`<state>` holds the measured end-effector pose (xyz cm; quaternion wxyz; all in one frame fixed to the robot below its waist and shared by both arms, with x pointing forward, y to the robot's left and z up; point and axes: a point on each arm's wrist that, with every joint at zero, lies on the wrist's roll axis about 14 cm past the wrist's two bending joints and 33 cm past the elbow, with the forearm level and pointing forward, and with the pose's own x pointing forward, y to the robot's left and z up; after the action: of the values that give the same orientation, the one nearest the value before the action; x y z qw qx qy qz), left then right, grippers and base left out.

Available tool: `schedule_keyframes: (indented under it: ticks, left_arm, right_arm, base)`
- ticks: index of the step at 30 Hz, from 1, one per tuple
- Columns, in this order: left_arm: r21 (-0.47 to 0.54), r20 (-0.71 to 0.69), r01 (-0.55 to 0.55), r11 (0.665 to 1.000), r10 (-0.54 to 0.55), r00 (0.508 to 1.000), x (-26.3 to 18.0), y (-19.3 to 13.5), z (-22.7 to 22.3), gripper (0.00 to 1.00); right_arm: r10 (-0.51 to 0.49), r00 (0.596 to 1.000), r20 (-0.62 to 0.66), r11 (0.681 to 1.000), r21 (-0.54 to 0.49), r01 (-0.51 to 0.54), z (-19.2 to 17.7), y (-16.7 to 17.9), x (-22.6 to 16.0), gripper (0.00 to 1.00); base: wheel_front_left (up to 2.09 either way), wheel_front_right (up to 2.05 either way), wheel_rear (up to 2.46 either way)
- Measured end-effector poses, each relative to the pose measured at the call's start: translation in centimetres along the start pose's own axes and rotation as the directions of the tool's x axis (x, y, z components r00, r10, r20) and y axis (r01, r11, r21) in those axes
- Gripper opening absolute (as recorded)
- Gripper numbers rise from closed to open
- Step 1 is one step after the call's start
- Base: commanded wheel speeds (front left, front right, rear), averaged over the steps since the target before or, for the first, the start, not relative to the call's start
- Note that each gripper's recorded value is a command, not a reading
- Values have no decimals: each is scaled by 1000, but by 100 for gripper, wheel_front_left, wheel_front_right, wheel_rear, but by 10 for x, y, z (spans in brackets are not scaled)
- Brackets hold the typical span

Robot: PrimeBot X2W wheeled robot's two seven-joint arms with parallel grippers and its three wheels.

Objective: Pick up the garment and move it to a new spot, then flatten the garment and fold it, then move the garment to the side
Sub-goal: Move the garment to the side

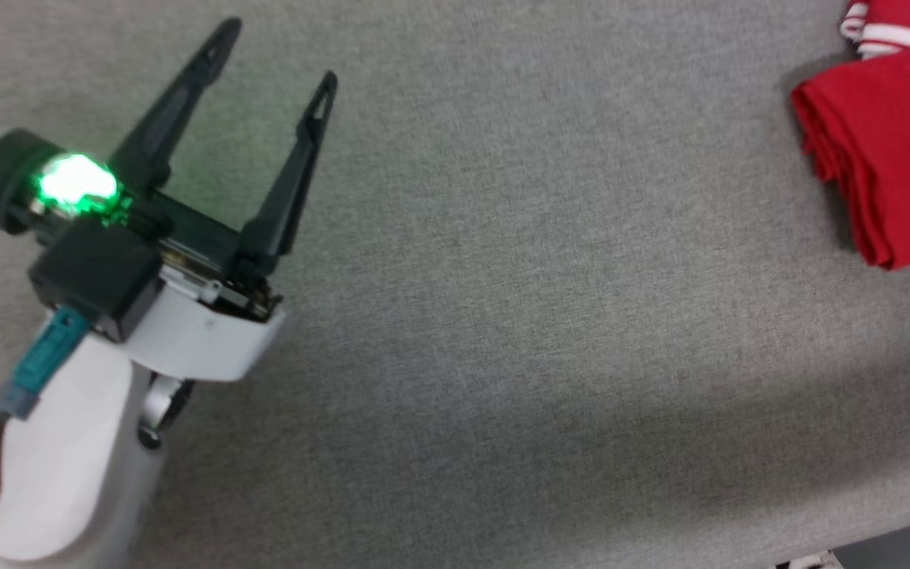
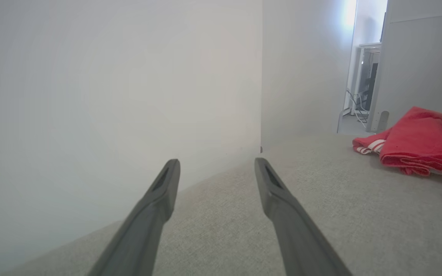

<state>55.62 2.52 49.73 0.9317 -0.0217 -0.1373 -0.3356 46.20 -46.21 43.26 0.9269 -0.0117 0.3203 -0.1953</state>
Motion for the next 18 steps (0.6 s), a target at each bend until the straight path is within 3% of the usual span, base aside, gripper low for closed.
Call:
schedule_keyframes:
  ticks: [9, 18]
  left_arm:
    - [0, -47, 51, 999, -51, 998, 6, 1, -41, 100]
    - [2, -54, 74, 997, -74, 996, 8, -3, -49, 100]
  right_arm:
    - [-76, 997, -17, 997, -34, 76, -17, -7, 27, 0]
    - [-103, 995, -9, 993, -66, 102, -22, -10, 33, 3]
  base:
    - [0, 0, 0]
    - [0, 0, 0]
